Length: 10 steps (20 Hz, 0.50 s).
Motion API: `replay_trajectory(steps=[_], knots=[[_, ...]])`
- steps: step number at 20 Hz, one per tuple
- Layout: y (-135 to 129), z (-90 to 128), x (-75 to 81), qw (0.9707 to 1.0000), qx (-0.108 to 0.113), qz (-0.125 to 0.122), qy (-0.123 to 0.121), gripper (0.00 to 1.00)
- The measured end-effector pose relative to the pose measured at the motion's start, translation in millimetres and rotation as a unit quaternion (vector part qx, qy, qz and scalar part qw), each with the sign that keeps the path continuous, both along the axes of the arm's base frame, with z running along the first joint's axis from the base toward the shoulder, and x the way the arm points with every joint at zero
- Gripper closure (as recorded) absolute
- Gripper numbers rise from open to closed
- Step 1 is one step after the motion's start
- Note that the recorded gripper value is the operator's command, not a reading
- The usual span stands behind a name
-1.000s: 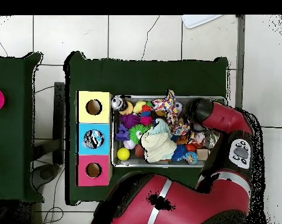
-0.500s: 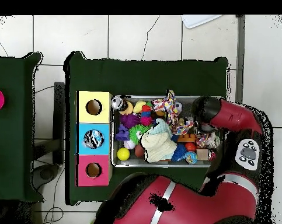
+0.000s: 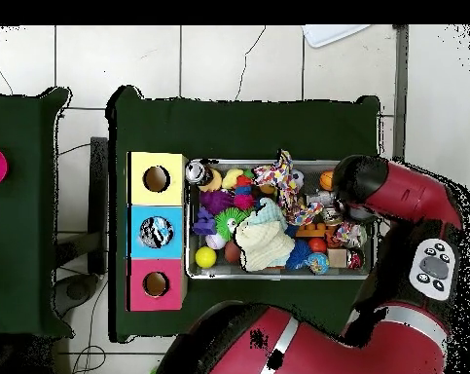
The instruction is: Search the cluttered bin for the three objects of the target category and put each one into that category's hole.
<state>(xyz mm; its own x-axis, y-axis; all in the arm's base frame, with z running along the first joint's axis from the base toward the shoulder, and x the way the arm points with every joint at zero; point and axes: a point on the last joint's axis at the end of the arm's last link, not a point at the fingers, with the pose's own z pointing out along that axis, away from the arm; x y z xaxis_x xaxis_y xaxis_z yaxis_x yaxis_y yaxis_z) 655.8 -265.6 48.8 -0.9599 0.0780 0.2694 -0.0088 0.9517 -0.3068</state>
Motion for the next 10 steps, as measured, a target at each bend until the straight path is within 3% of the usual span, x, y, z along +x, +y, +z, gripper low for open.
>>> replay_trajectory(steps=[10], knots=[[0,25,6.8,0.9999,0.002,-0.008,-0.008,0.0]])
